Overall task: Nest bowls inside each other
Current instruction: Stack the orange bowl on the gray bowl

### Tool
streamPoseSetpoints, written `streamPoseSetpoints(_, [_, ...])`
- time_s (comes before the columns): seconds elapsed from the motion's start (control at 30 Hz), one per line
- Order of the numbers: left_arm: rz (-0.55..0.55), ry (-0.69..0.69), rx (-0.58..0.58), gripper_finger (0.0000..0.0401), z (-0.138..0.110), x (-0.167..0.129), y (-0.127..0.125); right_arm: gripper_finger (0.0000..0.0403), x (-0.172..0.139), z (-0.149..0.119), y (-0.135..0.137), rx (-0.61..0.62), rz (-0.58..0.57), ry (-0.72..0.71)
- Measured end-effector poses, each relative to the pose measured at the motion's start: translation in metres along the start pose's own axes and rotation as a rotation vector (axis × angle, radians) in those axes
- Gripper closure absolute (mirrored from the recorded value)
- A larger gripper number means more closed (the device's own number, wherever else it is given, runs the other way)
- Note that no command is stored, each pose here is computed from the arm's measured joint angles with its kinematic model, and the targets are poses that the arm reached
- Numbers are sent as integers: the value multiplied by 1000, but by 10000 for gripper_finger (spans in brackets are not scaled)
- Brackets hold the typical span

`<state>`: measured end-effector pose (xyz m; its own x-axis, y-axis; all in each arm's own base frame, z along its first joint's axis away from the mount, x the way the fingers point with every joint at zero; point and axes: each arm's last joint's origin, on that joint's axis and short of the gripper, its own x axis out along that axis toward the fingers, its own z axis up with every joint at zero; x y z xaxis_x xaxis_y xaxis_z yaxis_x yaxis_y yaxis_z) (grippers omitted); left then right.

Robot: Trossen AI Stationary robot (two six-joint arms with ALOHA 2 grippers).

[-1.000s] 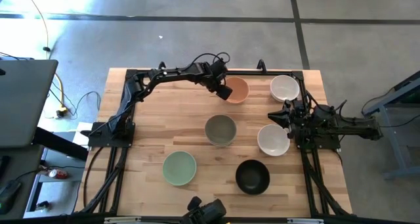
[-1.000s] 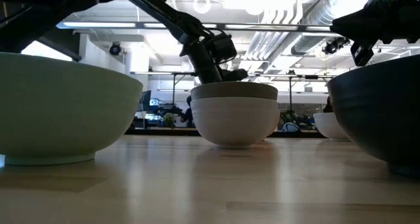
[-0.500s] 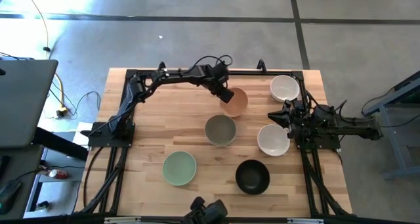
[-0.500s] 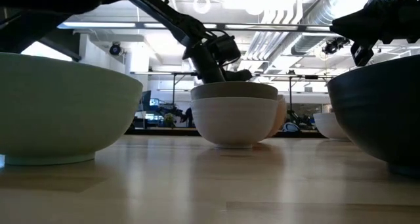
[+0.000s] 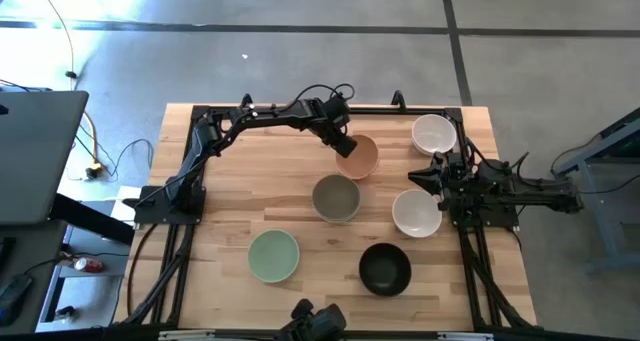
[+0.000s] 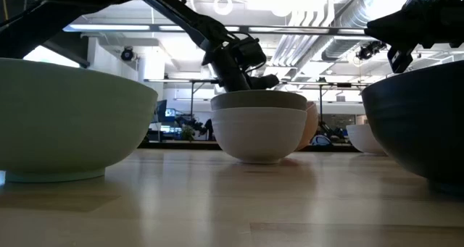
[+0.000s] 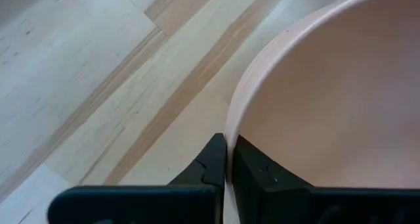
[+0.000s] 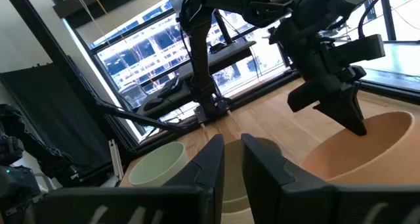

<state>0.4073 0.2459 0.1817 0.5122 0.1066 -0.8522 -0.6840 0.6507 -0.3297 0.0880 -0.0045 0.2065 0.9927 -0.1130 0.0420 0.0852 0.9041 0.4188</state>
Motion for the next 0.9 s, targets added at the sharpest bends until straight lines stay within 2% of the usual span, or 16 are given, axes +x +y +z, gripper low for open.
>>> streamPoseSetpoints(0.23, [11, -41, -5, 400, 9, -21, 9, 359, 0, 0, 0, -2, 5, 3])
streamPoseSetpoints(0.47, [16, -76, 19, 401, 16, -60, 13, 359, 0, 0, 0, -2, 4, 3])
streamPoseSetpoints(0.67, [26, -69, 73, 401, 12, -100, 10, 359, 0, 0, 0, -3, 3, 3])
streamPoseSetpoints(0.9, [21, -33, 108, 401, 3, -133, 6, 359, 0, 0, 0, -10, 2, 2])
